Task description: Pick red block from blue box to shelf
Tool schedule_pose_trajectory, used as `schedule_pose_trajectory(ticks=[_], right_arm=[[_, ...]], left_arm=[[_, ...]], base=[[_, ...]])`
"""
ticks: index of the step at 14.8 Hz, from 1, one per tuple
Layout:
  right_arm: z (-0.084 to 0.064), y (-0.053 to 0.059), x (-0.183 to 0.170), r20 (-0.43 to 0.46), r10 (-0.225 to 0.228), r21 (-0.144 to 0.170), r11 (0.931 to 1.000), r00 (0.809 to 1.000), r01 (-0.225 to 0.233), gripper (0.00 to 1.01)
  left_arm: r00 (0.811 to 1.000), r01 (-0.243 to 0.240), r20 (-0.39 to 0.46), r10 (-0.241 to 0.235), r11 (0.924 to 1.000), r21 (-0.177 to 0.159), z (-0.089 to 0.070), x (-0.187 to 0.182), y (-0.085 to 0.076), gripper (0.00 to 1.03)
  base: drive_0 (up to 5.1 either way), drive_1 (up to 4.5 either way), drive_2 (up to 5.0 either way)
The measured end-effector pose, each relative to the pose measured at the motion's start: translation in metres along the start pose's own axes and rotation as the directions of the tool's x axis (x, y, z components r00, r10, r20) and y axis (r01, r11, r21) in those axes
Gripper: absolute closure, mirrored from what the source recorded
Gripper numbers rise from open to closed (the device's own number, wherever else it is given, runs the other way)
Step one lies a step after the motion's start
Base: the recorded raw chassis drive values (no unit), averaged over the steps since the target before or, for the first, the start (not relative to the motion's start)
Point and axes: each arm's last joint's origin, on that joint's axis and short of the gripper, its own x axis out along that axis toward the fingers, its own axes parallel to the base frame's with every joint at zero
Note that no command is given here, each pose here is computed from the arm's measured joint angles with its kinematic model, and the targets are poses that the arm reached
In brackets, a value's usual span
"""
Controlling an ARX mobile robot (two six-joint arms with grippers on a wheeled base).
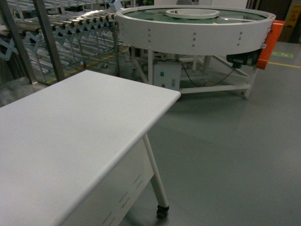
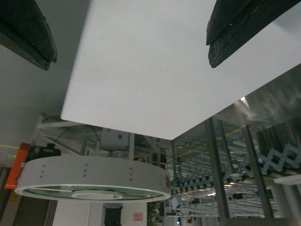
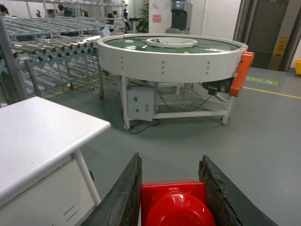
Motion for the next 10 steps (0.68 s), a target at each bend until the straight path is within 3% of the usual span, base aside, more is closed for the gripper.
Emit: schedule_pose_trajectory(ticks=[6, 10], right_arm=[[0.0001, -0.0001, 0.0, 0.0, -0.002, 0.0, 1.0, 1.0, 0.002, 0.72], [0.0001, 0.0, 0.0, 0.0, 0.0, 0.0, 1.0, 1.0, 0.0, 0.72]], left_arm=[[1.0, 0.0, 0.002, 0.0, 1.0, 0.0, 0.0002, 0.0, 0.0, 0.05], [1.0, -0.001, -0.001, 0.001, 1.0, 0.0, -0.0001, 0.0, 0.0, 0.05]], base=[[-1.2, 0.75, -4.6], [1.0, 0.45, -6.4]])
